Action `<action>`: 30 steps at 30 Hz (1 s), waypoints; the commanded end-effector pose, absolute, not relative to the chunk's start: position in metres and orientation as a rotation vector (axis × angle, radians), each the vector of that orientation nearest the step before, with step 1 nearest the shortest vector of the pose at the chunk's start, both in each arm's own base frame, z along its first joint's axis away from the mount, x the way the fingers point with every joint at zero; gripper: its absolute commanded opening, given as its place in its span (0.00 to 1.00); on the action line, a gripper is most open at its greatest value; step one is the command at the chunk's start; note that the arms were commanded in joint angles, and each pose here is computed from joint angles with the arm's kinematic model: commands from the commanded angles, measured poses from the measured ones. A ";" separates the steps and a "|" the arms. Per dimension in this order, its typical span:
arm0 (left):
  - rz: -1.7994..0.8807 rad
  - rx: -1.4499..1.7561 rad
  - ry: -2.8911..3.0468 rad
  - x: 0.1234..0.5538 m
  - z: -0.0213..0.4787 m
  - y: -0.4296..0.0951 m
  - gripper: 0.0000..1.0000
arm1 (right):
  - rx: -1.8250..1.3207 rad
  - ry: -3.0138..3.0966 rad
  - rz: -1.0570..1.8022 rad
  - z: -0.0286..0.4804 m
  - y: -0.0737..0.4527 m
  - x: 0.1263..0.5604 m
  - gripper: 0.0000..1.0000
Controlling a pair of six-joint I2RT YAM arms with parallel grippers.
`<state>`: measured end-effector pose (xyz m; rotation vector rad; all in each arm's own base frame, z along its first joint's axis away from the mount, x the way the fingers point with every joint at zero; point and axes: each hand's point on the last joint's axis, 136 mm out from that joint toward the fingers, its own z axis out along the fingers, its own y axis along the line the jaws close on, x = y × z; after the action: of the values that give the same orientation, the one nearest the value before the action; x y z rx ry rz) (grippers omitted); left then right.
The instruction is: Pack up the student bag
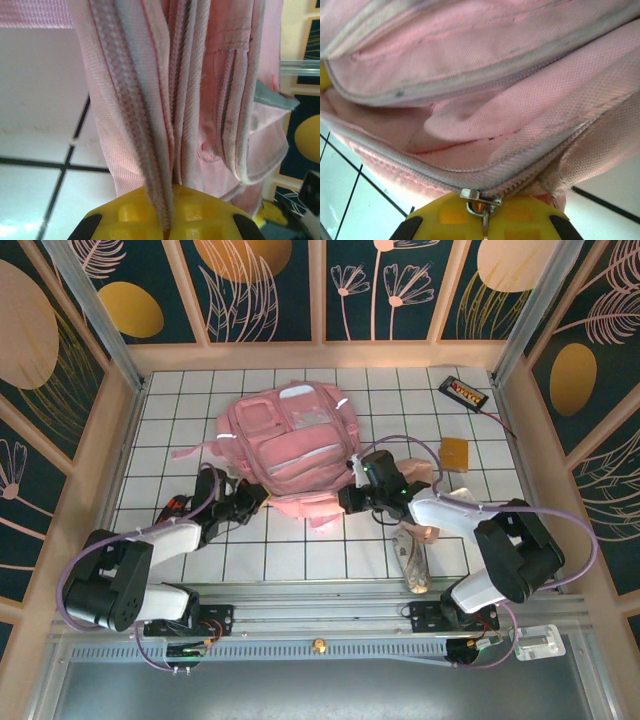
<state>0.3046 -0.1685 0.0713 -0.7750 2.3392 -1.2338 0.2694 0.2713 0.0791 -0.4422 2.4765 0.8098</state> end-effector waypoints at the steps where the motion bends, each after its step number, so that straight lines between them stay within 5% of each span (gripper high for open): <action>1: -1.062 -0.721 2.301 0.352 0.087 -0.141 0.11 | -0.473 2.467 0.786 0.090 0.289 0.251 0.00; 6: -1.019 -0.718 2.313 0.403 0.098 -0.132 0.55 | -0.564 2.468 0.908 0.093 0.358 0.228 0.00; 9: -1.002 -0.752 2.297 0.400 0.100 -0.120 0.97 | -0.629 2.454 0.936 0.096 0.395 0.227 0.00; 21: -1.232 -0.840 2.183 0.306 0.112 -0.121 0.99 | -0.727 2.449 0.971 0.088 0.436 0.235 0.00; 30: -1.327 -0.794 2.174 0.306 0.124 -0.149 0.98 | -0.735 2.370 0.965 0.124 0.435 0.239 0.00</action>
<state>0.2934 -0.1384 0.0998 -0.8120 2.2410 -1.2433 0.2344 0.4211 0.0742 -0.6848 2.5110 0.9067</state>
